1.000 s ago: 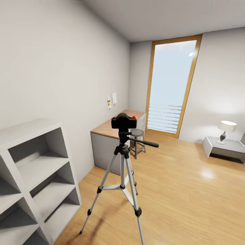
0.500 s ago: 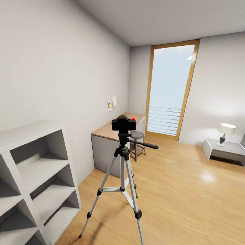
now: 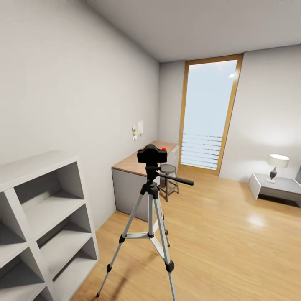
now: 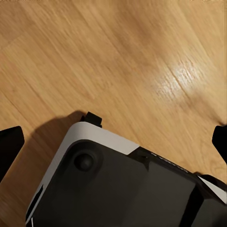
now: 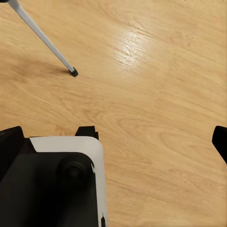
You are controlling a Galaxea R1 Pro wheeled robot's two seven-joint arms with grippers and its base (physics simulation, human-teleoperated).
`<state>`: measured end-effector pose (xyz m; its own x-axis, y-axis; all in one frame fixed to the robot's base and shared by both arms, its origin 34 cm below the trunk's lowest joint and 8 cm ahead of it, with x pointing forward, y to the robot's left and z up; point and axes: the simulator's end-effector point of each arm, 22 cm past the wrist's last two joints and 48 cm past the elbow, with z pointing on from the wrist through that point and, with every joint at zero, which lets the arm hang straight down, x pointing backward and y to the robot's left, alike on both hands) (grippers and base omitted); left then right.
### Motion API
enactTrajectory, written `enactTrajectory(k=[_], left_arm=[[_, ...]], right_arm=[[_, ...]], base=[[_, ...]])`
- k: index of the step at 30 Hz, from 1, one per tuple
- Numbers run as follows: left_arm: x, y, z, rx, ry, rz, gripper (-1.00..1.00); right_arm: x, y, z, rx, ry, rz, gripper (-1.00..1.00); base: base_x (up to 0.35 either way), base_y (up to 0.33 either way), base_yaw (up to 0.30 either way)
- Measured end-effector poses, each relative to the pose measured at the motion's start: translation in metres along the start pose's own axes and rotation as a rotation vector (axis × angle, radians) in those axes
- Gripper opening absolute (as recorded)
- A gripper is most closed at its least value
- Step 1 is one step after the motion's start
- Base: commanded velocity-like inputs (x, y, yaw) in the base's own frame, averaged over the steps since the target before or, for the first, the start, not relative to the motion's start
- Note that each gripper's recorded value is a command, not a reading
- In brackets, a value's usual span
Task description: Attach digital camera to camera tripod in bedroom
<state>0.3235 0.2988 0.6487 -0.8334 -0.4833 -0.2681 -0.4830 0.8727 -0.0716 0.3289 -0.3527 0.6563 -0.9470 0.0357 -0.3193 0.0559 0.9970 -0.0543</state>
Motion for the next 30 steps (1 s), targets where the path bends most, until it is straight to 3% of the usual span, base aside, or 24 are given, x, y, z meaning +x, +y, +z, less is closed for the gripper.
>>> enactTrajectory(k=[30], left_arm=[[-0.017,-0.009,-0.006,0.031,-0.039,-0.011,1.0]], right_arm=[[-0.019,-0.001,-0.005,0.002,-0.049,0.005,1.0]], base=[[0.0,0.0,0.0]])
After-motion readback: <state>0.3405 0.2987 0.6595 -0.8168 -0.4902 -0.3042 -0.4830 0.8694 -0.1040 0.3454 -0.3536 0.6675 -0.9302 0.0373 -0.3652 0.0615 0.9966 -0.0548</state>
